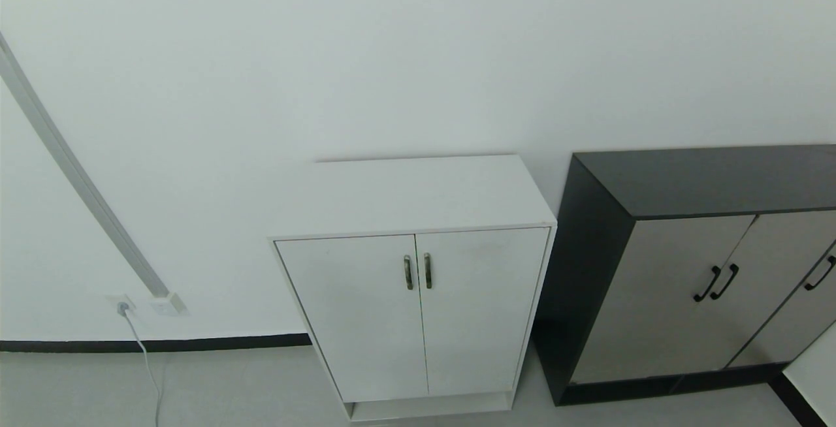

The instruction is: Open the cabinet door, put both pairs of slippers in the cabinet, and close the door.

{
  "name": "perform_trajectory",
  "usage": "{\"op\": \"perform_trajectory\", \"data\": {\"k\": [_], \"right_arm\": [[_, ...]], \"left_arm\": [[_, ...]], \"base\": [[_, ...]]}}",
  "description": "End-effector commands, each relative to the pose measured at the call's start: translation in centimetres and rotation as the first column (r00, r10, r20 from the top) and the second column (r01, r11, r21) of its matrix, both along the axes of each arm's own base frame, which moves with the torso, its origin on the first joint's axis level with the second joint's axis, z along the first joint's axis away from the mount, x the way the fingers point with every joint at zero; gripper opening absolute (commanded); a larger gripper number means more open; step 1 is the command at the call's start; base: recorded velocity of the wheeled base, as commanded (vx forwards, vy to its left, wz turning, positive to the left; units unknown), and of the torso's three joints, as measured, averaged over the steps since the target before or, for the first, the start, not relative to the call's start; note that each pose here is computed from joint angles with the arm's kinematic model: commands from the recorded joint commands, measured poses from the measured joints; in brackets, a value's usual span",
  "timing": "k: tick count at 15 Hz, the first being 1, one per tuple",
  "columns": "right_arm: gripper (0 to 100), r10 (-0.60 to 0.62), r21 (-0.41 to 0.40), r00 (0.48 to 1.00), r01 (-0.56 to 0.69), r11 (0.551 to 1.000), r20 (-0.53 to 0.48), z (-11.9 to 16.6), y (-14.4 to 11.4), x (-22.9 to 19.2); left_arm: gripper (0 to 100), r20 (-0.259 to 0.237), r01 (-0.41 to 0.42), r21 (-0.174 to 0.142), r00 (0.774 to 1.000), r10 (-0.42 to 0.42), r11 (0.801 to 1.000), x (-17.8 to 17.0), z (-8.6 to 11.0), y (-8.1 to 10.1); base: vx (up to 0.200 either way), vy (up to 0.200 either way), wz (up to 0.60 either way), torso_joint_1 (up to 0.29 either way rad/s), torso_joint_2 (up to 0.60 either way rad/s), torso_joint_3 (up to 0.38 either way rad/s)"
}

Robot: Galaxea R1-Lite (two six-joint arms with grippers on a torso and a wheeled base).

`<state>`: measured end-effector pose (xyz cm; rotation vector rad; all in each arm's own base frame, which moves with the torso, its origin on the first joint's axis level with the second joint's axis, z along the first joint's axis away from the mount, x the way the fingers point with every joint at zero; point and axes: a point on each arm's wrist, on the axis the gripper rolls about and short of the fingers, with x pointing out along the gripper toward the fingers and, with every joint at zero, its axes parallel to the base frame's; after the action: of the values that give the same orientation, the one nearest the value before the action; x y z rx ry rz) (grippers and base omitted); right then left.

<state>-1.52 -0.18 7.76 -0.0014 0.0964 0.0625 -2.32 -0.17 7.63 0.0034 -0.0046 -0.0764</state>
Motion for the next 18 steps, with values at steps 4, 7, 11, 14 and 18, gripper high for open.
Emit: {"op": "perform_trajectory", "data": {"k": [4,7,11,14,18], "right_arm": [[0,-0.104,-0.014,0.993,0.105,0.994,0.06,-0.09,0.18,-0.48],[0,-0.091,0.0,0.991,0.091,0.996,0.095,-0.21,0.15,-0.75],[0,-0.165,0.084,0.981,0.157,0.984,0.098,-0.13,-0.01,-0.77],[0,-0.177,0.094,0.979,0.168,0.981,0.098,-0.11,-0.03,-0.76],[0,-0.177,0.091,0.979,0.168,0.982,0.098,-0.11,-0.03,-0.76]], "left_arm": [[0,-0.001,0.0,0.0,1.0,0.0,1.0,0.01,0.0,0.0],[0,-0.001,0.0,0.0,1.0,0.0,1.0,0.01,0.0,0.0],[0,-0.002,-0.001,-0.002,1.0,0.001,1.0,0.01,0.0,0.0],[0,-0.001,0.0,0.0,1.0,0.0,1.0,0.01,0.0,0.0],[0,-0.001,-0.001,0.0,1.0,0.001,1.0,0.01,0.0,0.0]], "base": [[0.0,0.0,0.0,0.0,0.0,0.0],[0.0,0.0,0.0,0.0,0.0,0.0],[0.0,0.0,0.0,0.0,0.0,0.0],[0.0,0.0,0.0,0.0,0.0,0.0],[0.0,0.0,0.0,0.0,0.0,0.0]]}}
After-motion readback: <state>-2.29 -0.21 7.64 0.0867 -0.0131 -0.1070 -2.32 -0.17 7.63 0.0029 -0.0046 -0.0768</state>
